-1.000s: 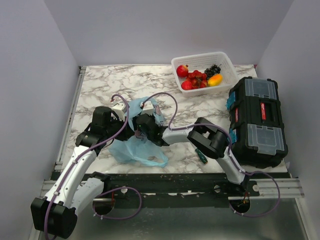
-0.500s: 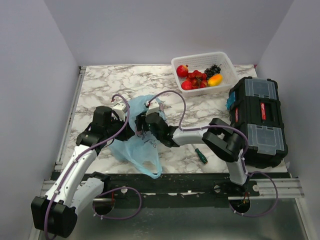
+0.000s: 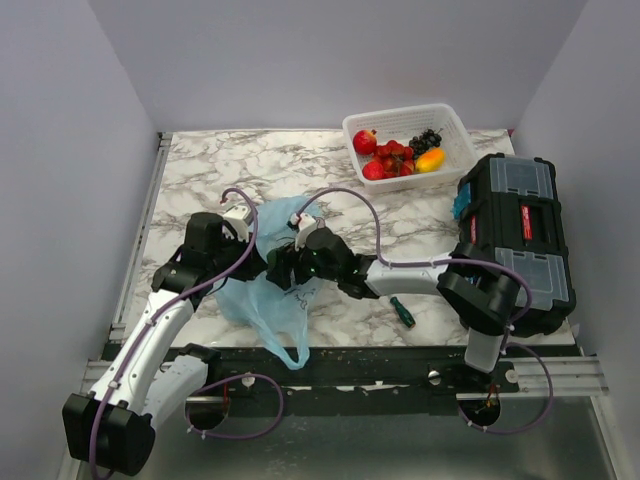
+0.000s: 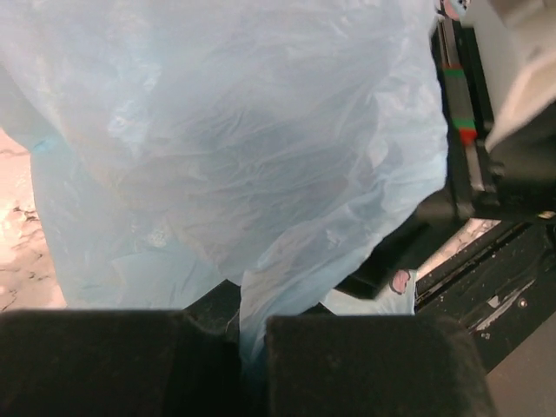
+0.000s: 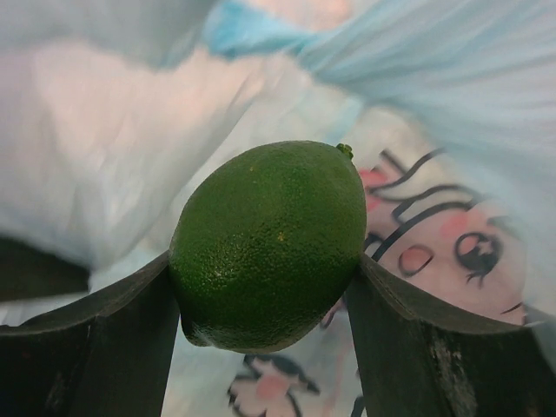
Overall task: Take the fake fruits out of the plastic bag
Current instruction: Take out the fake fruit from the plastic bag.
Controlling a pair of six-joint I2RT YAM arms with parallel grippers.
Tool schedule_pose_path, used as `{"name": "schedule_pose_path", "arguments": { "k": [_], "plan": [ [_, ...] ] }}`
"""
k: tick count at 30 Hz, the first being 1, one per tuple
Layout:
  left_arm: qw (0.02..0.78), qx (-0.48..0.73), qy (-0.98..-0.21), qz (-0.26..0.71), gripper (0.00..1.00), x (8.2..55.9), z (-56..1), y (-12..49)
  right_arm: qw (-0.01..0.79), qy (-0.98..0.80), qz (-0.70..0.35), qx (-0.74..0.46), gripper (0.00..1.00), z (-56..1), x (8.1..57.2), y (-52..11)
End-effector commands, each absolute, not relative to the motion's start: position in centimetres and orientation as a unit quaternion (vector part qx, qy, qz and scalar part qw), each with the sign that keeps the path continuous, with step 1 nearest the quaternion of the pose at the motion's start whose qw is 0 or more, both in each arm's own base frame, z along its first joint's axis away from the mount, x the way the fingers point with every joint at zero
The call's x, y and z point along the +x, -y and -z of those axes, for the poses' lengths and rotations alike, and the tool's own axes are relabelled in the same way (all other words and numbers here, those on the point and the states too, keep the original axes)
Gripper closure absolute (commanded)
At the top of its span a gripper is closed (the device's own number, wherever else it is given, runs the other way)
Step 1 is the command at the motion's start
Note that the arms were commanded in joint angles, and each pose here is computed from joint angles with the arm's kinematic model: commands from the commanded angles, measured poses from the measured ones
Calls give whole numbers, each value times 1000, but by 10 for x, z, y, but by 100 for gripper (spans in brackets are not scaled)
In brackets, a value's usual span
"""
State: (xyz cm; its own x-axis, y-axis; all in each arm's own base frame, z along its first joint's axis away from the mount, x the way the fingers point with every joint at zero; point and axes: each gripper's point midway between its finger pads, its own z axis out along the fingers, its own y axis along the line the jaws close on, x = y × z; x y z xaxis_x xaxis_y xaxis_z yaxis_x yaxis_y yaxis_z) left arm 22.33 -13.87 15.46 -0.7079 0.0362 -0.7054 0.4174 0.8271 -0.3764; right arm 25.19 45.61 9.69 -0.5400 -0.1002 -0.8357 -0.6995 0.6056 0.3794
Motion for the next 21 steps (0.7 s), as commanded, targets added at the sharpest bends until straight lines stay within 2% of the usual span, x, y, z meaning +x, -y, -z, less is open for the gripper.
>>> {"name": "schedule_pose_path", "arguments": {
  "k": [1,8,18,21],
  "plan": [
    [377,102,-891,232,100,233,-157,125,317,-779,-443,-310,85,-109,196,-454],
    [380,78,-898,209,100,237,-155,115,312,-756,-478,-320,86,-146,171,-436],
    [374,74,-900,210,100,238,-152,114,430,-731,-464,-257,99,-228,205,-423],
    [375,72,-900,208,100,239,-153,113,470,-735,-431,-230,99,-235,224,-414]
  ]
}}
